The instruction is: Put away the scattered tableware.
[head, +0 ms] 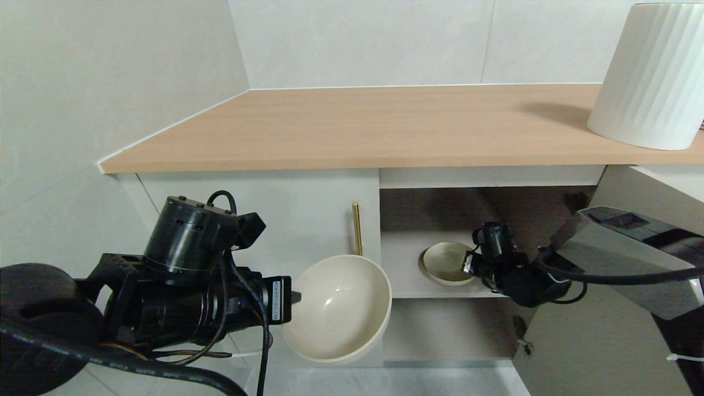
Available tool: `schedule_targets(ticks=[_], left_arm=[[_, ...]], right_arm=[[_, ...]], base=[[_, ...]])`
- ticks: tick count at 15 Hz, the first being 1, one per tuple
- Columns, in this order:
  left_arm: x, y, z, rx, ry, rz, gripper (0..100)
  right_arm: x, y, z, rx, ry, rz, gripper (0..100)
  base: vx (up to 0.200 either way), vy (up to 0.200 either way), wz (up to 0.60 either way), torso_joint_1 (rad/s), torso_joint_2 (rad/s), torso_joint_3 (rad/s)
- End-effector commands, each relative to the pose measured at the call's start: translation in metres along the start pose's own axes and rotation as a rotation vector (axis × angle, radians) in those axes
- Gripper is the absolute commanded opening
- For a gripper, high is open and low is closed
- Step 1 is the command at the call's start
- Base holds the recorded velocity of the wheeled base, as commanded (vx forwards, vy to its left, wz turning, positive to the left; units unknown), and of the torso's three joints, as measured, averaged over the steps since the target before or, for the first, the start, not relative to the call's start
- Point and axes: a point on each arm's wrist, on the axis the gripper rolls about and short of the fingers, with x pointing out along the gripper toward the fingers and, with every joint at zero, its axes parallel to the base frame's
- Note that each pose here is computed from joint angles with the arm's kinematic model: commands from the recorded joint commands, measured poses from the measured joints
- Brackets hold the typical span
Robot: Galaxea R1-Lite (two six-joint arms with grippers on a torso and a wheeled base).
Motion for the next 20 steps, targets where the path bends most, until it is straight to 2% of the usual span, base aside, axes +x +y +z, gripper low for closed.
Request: schedule_targets(ticks=[1, 2, 3, 8, 10, 12, 13, 14, 15, 17, 18, 19, 20], left_arm=[[0.001, 0.000, 0.000, 0.000, 0.002, 0.002, 0], [0.001, 0.000, 0.000, 0.000, 0.003, 0.002, 0], [0.001, 0.000, 0.000, 0.000, 0.003, 0.002, 0], [0.000, 0.000, 0.000, 0.000, 0.001, 0.001, 0], [0.004, 0.001, -0.001, 0.007, 0.016, 0.012, 0], [0.008, 0.002, -0.003, 0.045, 0.029, 0.037, 0], [0.016, 0.003, -0.005, 0.074, 0.048, 0.059, 0], [0.019, 0.003, -0.005, 0.079, 0.055, 0.066, 0], [0.031, 0.000, -0.010, 0.107, 0.081, 0.090, 0], [0.047, -0.007, -0.021, 0.143, 0.127, 0.126, 0], [0.053, -0.009, -0.025, 0.156, 0.139, 0.140, 0], [0.053, -0.009, -0.025, 0.156, 0.139, 0.140, 0], [0.071, -0.011, -0.029, 0.170, 0.163, 0.189, 0]], right_arm=[[0.003, 0.000, 0.002, 0.006, -0.009, 0.001, 0], [0.003, 0.000, 0.002, 0.007, -0.008, -0.001, 0], [0.003, 0.000, 0.002, 0.007, -0.009, 0.000, 100], [-0.002, 0.001, 0.009, 0.014, -0.022, 0.006, 100], [-0.024, 0.001, 0.017, 0.008, -0.014, 0.016, 100], [-0.052, 0.011, 0.024, -0.011, 0.006, 0.060, 100], [-0.085, 0.020, 0.029, -0.044, 0.055, 0.119, 100], [-0.096, 0.024, 0.030, -0.054, 0.073, 0.147, 100], [-0.134, 0.031, 0.034, -0.094, 0.157, 0.260, 100], [-0.180, 0.035, 0.037, -0.143, 0.259, 0.395, 100], [-0.196, 0.036, 0.038, -0.167, 0.285, 0.439, 100], [-0.196, 0.036, 0.038, -0.167, 0.285, 0.439, 100], [-0.232, 0.038, 0.040, -0.231, 0.321, 0.553, 100]], base=[[0.000, 0.000, 0.00, 0.000, 0.00, 0.000], [0.000, 0.000, 0.00, 0.000, 0.00, 0.000], [0.000, 0.000, 0.00, 0.000, 0.00, 0.000], [0.000, 0.000, 0.00, 0.000, 0.00, 0.000], [0.000, 0.000, 0.00, 0.000, 0.00, 0.000], [0.000, 0.000, 0.00, 0.000, 0.00, 0.000], [0.000, 0.000, 0.00, 0.000, 0.00, 0.000], [0.000, 0.000, 0.00, 0.000, 0.00, 0.000], [0.000, 0.000, 0.00, 0.000, 0.00, 0.000], [0.000, 0.000, 0.00, 0.000, 0.00, 0.000], [0.000, 0.000, 0.00, 0.000, 0.00, 0.000], [0.000, 0.000, 0.00, 0.000, 0.00, 0.000], [0.000, 0.000, 0.00, 0.000, 0.00, 0.000]])
